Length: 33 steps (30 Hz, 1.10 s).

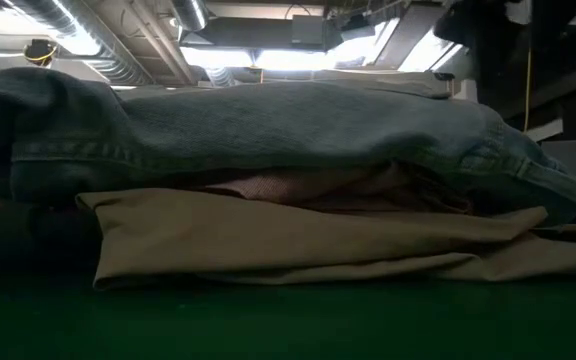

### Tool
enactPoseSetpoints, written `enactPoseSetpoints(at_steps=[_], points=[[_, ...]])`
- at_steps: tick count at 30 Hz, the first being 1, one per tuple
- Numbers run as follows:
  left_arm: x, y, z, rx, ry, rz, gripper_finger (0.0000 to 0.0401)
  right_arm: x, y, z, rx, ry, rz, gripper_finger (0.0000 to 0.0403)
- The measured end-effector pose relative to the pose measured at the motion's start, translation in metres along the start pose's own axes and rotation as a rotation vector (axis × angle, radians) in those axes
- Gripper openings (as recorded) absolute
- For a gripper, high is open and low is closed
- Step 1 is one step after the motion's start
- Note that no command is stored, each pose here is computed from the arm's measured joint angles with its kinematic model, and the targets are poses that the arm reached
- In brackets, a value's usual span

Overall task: Fold laundry
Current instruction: Put the stacked clothing into the red laundry bin

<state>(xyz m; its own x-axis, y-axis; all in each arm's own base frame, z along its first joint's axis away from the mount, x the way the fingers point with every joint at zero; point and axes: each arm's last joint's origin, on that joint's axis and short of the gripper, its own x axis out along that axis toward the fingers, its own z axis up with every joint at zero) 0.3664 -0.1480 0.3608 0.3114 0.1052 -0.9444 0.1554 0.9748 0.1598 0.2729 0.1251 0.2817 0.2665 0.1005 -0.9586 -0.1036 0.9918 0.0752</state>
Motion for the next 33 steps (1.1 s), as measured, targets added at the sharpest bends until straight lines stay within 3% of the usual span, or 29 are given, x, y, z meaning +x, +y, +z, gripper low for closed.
enactPoseSetpoints(at_steps=[4, 9, 16, 20, 27, 33], points=[[-0.007, 0.031, -0.001, 0.012, -0.017, 0.012, 0.0165, 0.0, -0.003, 0.001, -0.025, -0.034, -0.099, 0.0254], [-0.029, 0.08, -0.011, -0.031, -0.065, 0.002, 0.0165, -0.005, -0.005, -0.002, -0.067, -0.031, -0.14, 0.0254], [-0.055, 0.132, -0.031, -0.165, -0.126, 0.019, 0.0165, -0.039, -0.018, -0.022, -0.076, -0.077, -0.302, 0.0254], [-0.061, 0.148, -0.039, -0.164, -0.139, -0.012, 0.0165, -0.068, -0.027, -0.038, -0.034, -0.176, -0.377, 0.0254], [-0.049, 0.169, -0.051, -0.154, -0.112, -0.09, 0.0165, -0.092, -0.041, -0.073, 0.038, -0.307, -0.371, 0.0254], [-0.005, 0.188, -0.056, -0.2, -0.116, -0.164, 0.0165, -0.093, -0.051, -0.104, 0.19, -0.358, -0.317, 0.0254]])
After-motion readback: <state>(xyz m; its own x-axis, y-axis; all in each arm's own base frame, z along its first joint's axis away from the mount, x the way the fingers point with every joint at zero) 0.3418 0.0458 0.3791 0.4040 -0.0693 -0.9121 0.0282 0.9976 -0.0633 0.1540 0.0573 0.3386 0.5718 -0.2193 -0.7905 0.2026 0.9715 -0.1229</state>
